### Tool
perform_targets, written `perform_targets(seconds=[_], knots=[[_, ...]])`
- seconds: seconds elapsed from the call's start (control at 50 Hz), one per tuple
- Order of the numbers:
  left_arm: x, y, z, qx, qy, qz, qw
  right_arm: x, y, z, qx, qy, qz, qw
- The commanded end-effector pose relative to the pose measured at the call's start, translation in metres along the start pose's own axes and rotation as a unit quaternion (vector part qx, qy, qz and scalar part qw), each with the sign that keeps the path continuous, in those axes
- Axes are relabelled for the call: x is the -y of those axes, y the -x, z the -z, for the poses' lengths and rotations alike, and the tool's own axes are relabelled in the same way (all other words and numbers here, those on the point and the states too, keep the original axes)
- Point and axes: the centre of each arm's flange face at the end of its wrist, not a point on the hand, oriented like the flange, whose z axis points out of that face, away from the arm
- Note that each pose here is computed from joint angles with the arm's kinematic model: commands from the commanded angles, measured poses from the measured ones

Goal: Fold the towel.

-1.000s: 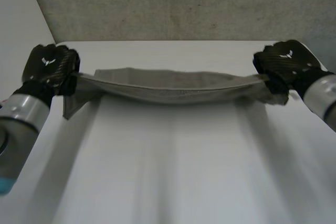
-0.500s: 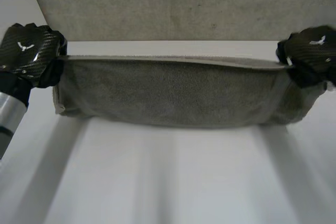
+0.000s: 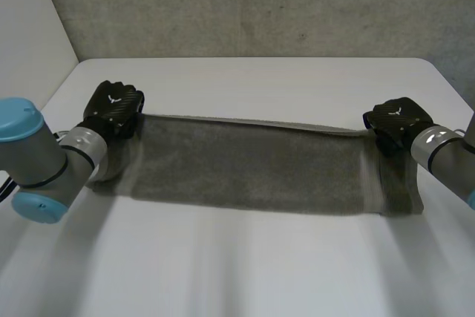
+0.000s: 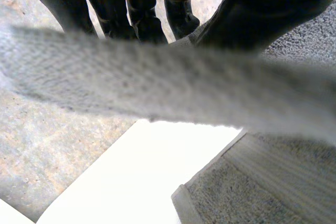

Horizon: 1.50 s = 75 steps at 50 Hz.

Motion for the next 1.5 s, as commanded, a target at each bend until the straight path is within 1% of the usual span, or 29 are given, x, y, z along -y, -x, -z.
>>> perform_targets(seconds=[0.02, 0.14, 0.18, 0.28, 0.32, 0.38, 0.4, 0.42, 0.46, 0.48, 0.54, 0.58, 0.6, 0.64, 0.7, 0.72, 0.74, 0.76, 0.8, 0.82, 0.84, 0.9, 1.04, 1.12, 1.24, 1.34, 1.44, 1.48, 1.5], knots=[[-0.01, -0.003, -0.012, -0.002, 0.003, -0.001, 1.0, -0.007, 0.004, -0.015, -0.003, -0.008, -0.002, 1.0], [-0.01, -0.013, -0.018, -0.012, -0.003, -0.003, 1.0, -0.013, 0.009, -0.022, -0.004, 0.003, 0.0, 1.0], [-0.008, -0.014, -0.02, -0.011, -0.006, -0.004, 1.0, -0.014, 0.006, -0.022, -0.019, 0.011, -0.003, 1.0], [-0.001, -0.006, -0.023, 0.015, -0.009, -0.007, 1.0, -0.006, -0.001, -0.018, -0.042, 0.012, -0.005, 0.999], [0.008, 0.0, -0.022, 0.032, -0.013, -0.007, 0.999, 0.0, -0.005, -0.014, -0.049, 0.004, -0.008, 0.999], [0.016, 0.005, -0.02, 0.041, -0.017, -0.009, 0.999, 0.016, -0.014, -0.004, -0.062, -0.017, -0.03, 0.998], [0.025, 0.009, -0.017, 0.05, -0.021, -0.01, 0.998, 0.025, -0.019, 0.003, -0.068, -0.028, -0.047, 0.996], [0.033, 0.013, -0.014, 0.055, -0.025, -0.009, 0.998, 0.025, -0.019, 0.003, -0.068, -0.029, -0.047, 0.996], [0.039, 0.014, -0.008, 0.059, -0.023, -0.007, 0.998, 0.041, -0.027, 0.021, -0.077, -0.05, -0.081, 0.993], [0.045, 0.017, 0.0, 0.062, -0.02, -0.002, 0.998, 0.041, -0.027, 0.021, -0.077, -0.05, -0.081, 0.993], [0.051, 0.02, 0.008, 0.065, -0.019, 0.003, 0.998, 0.048, -0.024, 0.039, -0.07, -0.059, -0.099, 0.991], [0.055, 0.018, 0.027, 0.061, -0.01, 0.019, 0.998, 0.046, -0.018, 0.045, -0.06, -0.056, -0.102, 0.991], [0.055, 0.018, 0.027, 0.061, -0.01, 0.019, 0.998, 0.041, -0.011, 0.052, -0.05, -0.049, -0.103, 0.992], [0.051, 0.009, 0.046, 0.052, 0.006, 0.041, 0.998, 0.038, -0.005, 0.059, -0.042, -0.043, -0.104, 0.993], [0.051, 0.007, 0.054, 0.05, 0.009, 0.051, 0.997, 0.03, 0.006, 0.072, -0.03, -0.028, -0.105, 0.994], [0.052, 0.005, 0.062, 0.049, 0.012, 0.063, 0.997, 0.022, 0.011, 0.075, -0.025, -0.017, -0.105, 0.994], [0.05, 0.002, 0.068, 0.048, 0.016, 0.077, 0.996, 0.022, 0.011, 0.075, -0.025, -0.017, -0.105, 0.994], [0.05, 0.002, 0.068, 0.048, 0.016, 0.077, 0.996, 0.015, 0.017, 0.077, -0.018, -0.005, -0.1, 0.995], [0.046, -0.006, 0.075, 0.042, 0.023, 0.111, 0.993, 0.008, 0.022, 0.078, -0.014, 0.007, -0.093, 0.996], [0.046, -0.006, 0.075, 0.042, 0.023, 0.111, 0.993, 0.001, 0.026, 0.077, -0.007, 0.018, -0.087, 0.996], [0.045, -0.008, 0.076, 0.041, 0.021, 0.125, 0.991, -0.007, 0.031, 0.074, 0.0, 0.028, -0.082, 0.996], [0.043, -0.01, 0.077, 0.044, 0.014, 0.145, 0.988, -0.013, 0.035, 0.07, 0.004, 0.035, -0.077, 0.996], [0.04, -0.01, 0.075, 0.051, 0.003, 0.151, 0.987, -0.043, 0.039, 0.055, 0.012, 0.072, -0.086, 0.994], [0.037, -0.01, 0.076, 0.053, 0.002, 0.151, 0.987, -0.049, 0.039, 0.052, 0.012, 0.078, -0.088, 0.993], [0.035, -0.01, 0.077, 0.059, -0.008, 0.148, 0.987, -0.054, 0.027, 0.046, -0.011, 0.067, -0.088, 0.994], [0.035, -0.011, 0.079, 0.064, -0.03, 0.141, 0.987, -0.057, 0.026, 0.041, -0.016, 0.063, -0.085, 0.994], [0.035, -0.012, 0.08, 0.063, -0.033, 0.14, 0.988, -0.063, 0.017, 0.039, -0.024, 0.071, -0.069, 0.995], [0.035, -0.012, 0.08, 0.063, -0.034, 0.14, 0.988, -0.068, 0.002, 0.038, -0.042, 0.08, -0.046, 0.995], [0.035, -0.012, 0.08, 0.063, -0.034, 0.14, 0.988, -0.068, 0.002, 0.038, -0.042, 0.08, -0.045, 0.995]])
